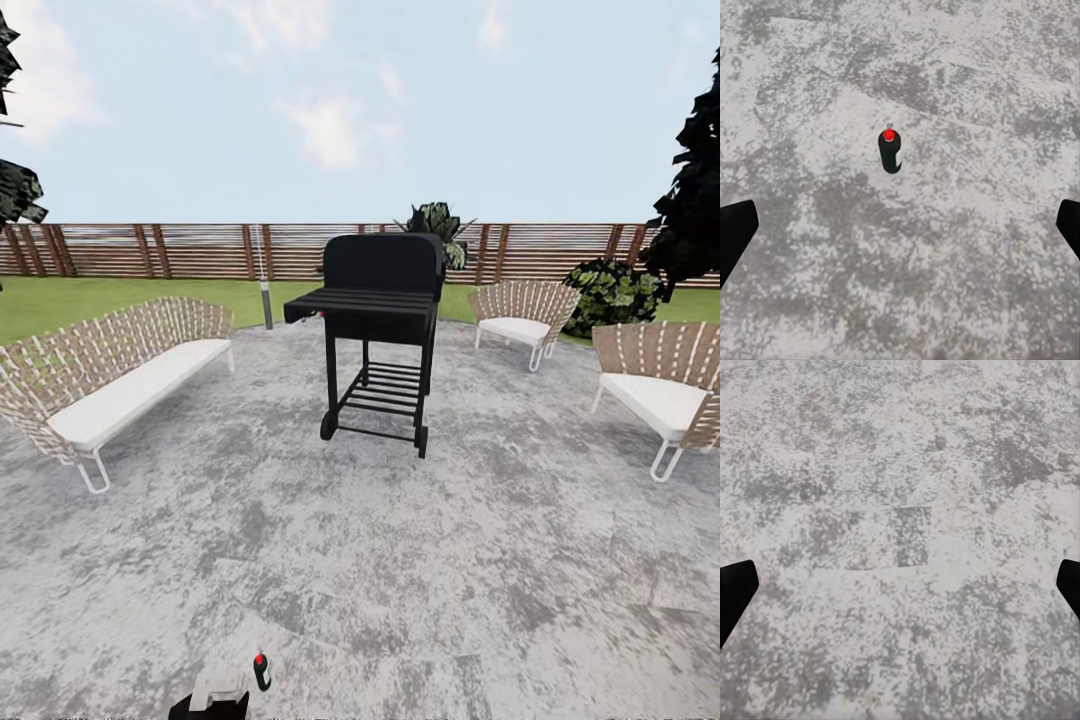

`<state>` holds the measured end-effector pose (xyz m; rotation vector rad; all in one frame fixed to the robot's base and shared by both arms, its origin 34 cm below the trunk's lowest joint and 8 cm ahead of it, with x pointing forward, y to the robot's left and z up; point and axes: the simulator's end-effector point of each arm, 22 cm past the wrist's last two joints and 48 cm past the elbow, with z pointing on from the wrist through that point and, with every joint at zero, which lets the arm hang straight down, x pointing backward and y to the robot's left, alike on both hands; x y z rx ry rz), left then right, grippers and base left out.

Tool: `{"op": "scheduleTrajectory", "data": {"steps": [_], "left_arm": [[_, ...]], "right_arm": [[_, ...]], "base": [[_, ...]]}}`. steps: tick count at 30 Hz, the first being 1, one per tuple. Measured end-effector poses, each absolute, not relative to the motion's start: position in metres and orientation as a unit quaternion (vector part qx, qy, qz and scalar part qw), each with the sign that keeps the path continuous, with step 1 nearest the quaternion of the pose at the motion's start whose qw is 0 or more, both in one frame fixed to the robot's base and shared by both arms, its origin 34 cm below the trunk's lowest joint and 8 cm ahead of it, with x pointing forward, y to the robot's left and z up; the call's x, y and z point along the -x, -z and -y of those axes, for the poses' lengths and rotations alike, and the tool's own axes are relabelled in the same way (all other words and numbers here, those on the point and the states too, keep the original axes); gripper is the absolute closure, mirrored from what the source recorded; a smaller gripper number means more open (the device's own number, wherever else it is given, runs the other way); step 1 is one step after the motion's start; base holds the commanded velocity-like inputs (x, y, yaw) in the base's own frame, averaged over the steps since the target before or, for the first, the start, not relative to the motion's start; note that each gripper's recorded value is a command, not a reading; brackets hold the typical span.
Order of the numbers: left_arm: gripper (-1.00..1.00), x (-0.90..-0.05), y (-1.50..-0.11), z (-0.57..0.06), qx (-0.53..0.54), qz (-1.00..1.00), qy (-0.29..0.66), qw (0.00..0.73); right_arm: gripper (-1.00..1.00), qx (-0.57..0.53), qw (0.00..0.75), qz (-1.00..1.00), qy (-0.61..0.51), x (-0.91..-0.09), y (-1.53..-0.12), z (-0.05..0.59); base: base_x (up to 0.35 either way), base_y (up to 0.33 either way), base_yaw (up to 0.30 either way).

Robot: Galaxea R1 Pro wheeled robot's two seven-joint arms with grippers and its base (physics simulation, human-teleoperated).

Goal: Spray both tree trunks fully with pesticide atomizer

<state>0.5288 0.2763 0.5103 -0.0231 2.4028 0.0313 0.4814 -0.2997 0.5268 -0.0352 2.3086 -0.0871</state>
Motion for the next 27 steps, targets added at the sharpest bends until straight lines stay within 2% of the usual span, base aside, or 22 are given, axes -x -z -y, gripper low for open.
{"op": "scheduleTrajectory", "data": {"steps": [27], "left_arm": [[-1.0, -0.515, -0.447, -0.279, 0.009, -0.938, -0.015, 0.346]], "right_arm": [[-1.0, 0.015, 0.39, -0.92, 0.034, -0.468, -0.465, 0.299]], "base": [[0.0, 0.0, 0.0]]}}
